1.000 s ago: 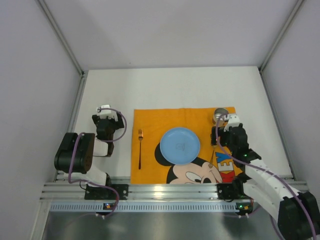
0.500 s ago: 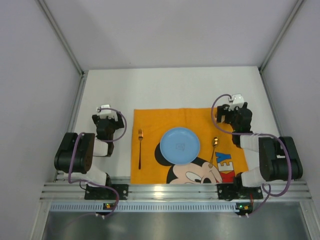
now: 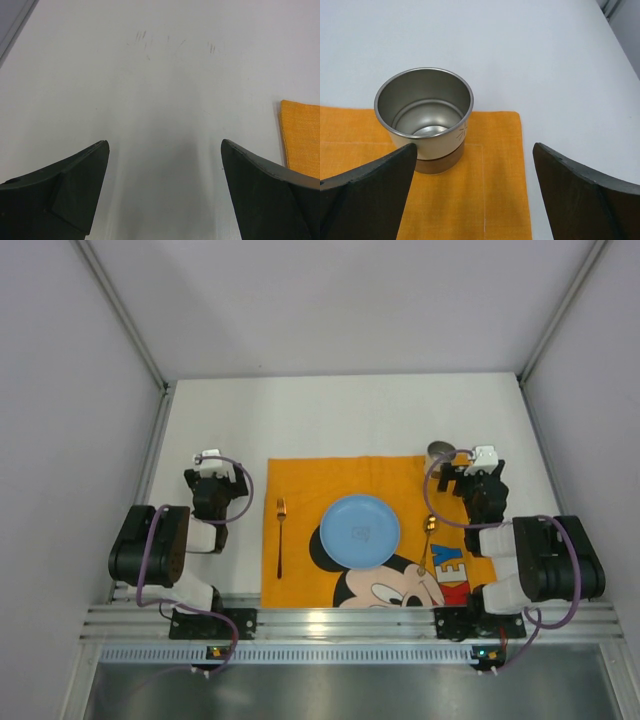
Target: Set the dinner table for one person
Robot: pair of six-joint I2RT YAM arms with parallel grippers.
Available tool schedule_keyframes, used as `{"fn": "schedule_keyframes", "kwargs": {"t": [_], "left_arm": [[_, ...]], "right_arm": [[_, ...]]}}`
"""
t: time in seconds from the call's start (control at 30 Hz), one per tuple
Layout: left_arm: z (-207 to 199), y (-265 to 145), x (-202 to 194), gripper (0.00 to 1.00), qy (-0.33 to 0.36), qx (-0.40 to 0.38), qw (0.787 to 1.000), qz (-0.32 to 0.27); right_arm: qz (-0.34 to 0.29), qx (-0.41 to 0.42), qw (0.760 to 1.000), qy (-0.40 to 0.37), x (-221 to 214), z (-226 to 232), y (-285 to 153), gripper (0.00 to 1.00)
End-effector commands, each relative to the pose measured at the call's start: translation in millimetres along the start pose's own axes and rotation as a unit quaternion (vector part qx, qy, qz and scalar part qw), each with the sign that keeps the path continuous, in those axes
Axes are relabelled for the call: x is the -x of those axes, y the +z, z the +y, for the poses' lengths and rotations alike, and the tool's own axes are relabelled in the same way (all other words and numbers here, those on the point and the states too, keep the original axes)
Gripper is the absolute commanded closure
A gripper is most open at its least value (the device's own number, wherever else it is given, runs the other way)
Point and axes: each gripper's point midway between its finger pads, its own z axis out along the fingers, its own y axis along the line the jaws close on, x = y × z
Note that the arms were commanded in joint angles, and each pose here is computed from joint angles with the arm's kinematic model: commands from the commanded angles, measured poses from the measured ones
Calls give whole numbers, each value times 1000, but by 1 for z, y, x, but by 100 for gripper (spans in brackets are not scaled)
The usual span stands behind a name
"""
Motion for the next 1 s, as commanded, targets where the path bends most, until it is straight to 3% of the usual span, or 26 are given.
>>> {"fn": "schedule_keyframes", "kwargs": {"t": [0.0, 0.97], "left_arm": [[-3, 6, 24, 2, -9, -8, 999, -41], [-3, 6, 24, 1, -9, -9, 999, -42]], "right_arm": [[-52, -21, 998, 15, 30, -6, 7, 0], [-49, -24, 998, 19, 30, -8, 9, 0]]}}
